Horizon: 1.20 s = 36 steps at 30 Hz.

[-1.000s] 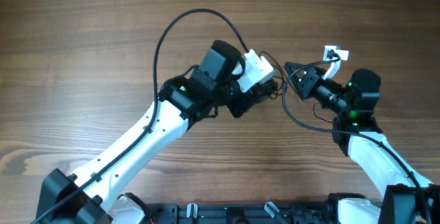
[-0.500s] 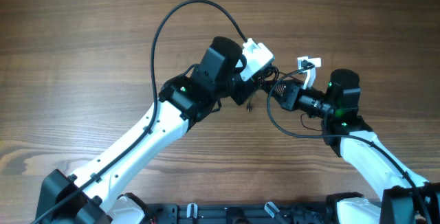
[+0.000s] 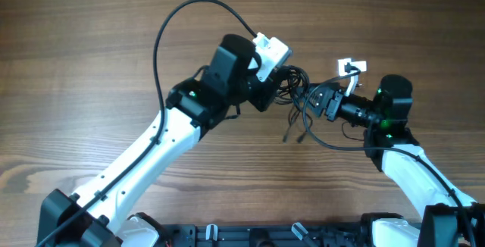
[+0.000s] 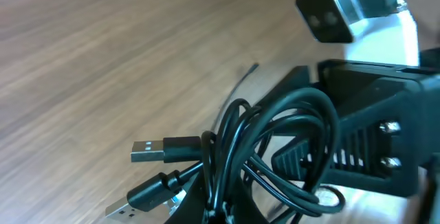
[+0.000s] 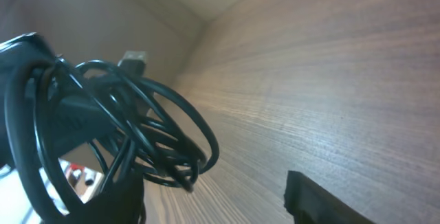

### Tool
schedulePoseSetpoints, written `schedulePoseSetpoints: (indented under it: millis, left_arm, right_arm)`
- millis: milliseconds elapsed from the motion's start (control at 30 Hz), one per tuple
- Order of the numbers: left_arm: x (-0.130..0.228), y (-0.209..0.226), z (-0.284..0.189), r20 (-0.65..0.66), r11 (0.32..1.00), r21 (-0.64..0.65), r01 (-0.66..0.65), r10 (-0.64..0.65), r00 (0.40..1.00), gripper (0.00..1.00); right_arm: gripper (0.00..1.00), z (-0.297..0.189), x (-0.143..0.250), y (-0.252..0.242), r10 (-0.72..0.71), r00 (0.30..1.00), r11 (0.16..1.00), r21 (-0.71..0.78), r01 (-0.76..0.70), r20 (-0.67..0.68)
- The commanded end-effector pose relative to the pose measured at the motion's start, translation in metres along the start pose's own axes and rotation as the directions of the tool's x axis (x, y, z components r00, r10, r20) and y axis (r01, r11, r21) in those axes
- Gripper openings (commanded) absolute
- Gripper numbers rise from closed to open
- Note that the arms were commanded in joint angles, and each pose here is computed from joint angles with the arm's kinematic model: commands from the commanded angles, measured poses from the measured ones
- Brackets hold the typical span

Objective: Untangle cables

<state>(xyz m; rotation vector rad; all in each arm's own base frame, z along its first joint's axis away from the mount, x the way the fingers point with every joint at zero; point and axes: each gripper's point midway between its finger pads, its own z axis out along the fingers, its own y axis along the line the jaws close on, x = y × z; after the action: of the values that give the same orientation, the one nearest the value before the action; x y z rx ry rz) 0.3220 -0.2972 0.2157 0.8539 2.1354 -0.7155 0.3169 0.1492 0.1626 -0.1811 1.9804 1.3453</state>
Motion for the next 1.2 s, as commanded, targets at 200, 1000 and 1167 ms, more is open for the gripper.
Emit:
schedulePoseSetpoints:
  millis: [200, 1000, 1167]
  left_arm:
    - [-0.012, 0.015, -0.018, 0.047, 0.996, 0.067, 0.056, -0.059, 0.997, 0.04]
    - [-0.009, -0.021, -0.011, 0.029, 0.989, 0.15, -0.001, -0.003, 1.0, 0.04]
    - [-0.008, -0.041, -0.012, 0.03, 0.971, 0.234, -0.036, 0.03, 0.999, 0.04]
  right_arm:
    - [0.79, 0.001, -0.006, -0.004, -0.07, 0.997, 0.997, 0.024, 0.069, 0.015]
    - [0.72, 0.0, -0.029, -0.009, -0.135, 0.985, 0.988, 0.091, 0.125, 0.106]
    - [0.7, -0.001, -0.033, -0.014, -0.109, 0.985, 0.988, 0.122, 0.093, 0.13]
